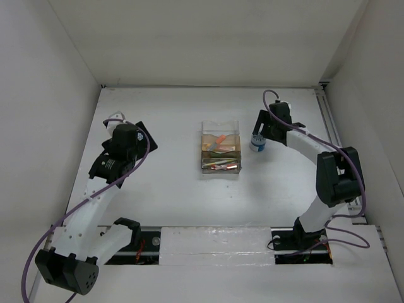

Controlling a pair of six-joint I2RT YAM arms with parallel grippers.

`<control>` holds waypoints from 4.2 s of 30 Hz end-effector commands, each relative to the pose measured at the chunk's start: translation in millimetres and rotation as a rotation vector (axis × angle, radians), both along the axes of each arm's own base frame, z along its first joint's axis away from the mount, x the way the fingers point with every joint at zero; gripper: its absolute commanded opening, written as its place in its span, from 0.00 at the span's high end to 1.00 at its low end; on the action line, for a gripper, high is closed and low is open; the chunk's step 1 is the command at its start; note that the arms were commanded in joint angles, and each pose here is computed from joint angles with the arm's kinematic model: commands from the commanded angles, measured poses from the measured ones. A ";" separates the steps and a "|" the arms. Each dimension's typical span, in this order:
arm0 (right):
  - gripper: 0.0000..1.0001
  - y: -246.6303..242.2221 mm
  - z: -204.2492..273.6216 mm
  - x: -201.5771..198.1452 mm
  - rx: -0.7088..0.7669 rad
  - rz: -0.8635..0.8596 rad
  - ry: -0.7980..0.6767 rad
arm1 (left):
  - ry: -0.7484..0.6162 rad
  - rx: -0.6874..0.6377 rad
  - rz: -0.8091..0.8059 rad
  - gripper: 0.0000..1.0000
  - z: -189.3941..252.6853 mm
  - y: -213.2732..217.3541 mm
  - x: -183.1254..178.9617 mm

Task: Sort the stationery into containers
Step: Grab a piece of stationery with the right arm, then place the stationery into the container

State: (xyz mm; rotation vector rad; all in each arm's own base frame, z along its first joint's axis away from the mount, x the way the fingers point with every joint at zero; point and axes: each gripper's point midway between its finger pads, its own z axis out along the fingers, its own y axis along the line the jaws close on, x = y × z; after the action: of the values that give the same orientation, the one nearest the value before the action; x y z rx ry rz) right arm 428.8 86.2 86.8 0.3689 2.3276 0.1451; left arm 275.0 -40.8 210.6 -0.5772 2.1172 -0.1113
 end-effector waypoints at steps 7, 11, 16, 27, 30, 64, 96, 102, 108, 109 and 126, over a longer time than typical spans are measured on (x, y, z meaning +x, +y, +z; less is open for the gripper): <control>0.12 2.3 10.6 -13.5 0.012 0.034 -0.016 | -0.029 0.002 -0.021 0.00 4.4 -0.9 1.4; 0.11 3.9 18.4 -15.5 0.008 0.036 -0.031 | -0.038 -0.001 -0.020 0.00 6.8 -0.6 0.5; 0.11 8.7 17.3 -17.5 0.030 0.057 -0.039 | -0.038 -0.001 -0.020 0.00 6.8 -0.6 0.5; 0.11 26.8 1.6 -17.3 0.069 0.136 -0.007 | -0.045 -0.009 -0.028 0.00 8.9 -1.9 -0.6; 0.11 27.4 5.1 -14.8 0.070 0.137 -0.016 | -0.045 -0.009 -0.028 0.00 8.9 -1.9 -0.6; 0.16 22.1 -21.3 3.3 -0.109 0.141 0.109 | -0.043 -0.007 -0.050 0.00 6.4 -5.9 -0.7; 1.00 15.5 -13.7 13.0 -0.177 0.150 0.131 | -0.059 -0.017 -0.066 0.00 10.9 -9.5 -3.3; 1.00 14.2 25.8 14.1 -0.164 0.131 0.063 | -0.059 -0.017 -0.066 0.00 10.9 -9.5 -3.3; 1.00 26.6 68.5 18.7 -0.149 0.124 -0.022 | -0.064 0.001 -0.040 0.00 11.6 -3.9 -2.5; 1.00 32.4 82.4 22.7 -0.138 0.130 -0.062 | -0.065 -0.006 -0.035 0.00 11.7 -4.2 -2.4; 1.00 172.0 111.0 49.9 -0.059 0.385 -0.218 | -0.052 0.003 -0.014 0.00 8.3 -0.9 -2.4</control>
State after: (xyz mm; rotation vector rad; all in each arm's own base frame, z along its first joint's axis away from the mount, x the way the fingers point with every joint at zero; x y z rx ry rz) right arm 459.1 243.5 183.5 -0.1172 2.2352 0.2701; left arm 271.3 -43.2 217.1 -0.5416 2.0915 -0.1341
